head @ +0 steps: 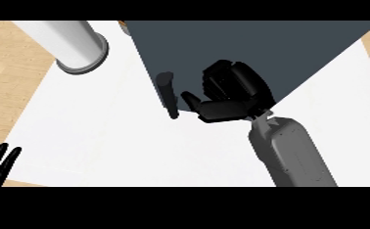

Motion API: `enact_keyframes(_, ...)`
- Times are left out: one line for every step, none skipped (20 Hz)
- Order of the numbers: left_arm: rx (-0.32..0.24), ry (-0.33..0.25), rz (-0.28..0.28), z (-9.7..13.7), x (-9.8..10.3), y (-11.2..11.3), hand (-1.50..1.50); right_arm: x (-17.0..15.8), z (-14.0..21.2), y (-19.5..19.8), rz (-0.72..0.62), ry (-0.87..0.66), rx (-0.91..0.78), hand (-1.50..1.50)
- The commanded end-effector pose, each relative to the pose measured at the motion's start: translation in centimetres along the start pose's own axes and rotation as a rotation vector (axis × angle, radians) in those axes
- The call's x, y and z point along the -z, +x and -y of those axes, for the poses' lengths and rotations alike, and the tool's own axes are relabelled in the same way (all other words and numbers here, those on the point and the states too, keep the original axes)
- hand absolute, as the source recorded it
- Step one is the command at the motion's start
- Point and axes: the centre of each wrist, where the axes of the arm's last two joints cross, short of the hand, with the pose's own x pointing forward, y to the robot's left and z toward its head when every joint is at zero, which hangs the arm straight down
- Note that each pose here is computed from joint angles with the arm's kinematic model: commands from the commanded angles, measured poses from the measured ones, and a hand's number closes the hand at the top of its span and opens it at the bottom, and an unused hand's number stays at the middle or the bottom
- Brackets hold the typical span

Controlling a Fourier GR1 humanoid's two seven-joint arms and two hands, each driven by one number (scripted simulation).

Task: Pick up the bottled water, place it into the cabinet and close the cabinet

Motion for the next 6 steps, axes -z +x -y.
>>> enact_keyframes(-0.017, -0.023, 0.002, -0.3, -0.5, 0.2, -1.5, 4.4, 3.3, 2.4, 0.009, -0.105, -0.009, 1.5)
enact_keyframes(-0.028, -0.02, 0.026, 0.2, 0.2, -0.1, -1.5, 5.3, 2.1, 1.8, 0.009, -0.094, -0.024, 1.5)
enact_keyframes(-0.04, -0.031, 0.008, 0.3, -0.8, 0.1, -1.5, 5.6, 2.2, 2.4, 0.002, -0.1, -0.033, 1.5)
enact_keyframes(-0.019, -0.007, 0.035, 0.2, 0.5, 0.2, -1.5, 6.5, 0.9, 2.2, -0.005, -0.082, -0.036, 1.5)
enact_keyframes(-0.029, -0.015, 0.043, -0.1, 0.5, 0.1, -1.5, 6.0, 2.5, 2.3, 0.009, -0.088, -0.02, 1.5)
enact_keyframes(-0.018, -0.009, 0.035, -0.1, -0.1, 0.0, -1.5, 6.4, 2.2, 2.0, 0.008, -0.086, -0.025, 1.5)
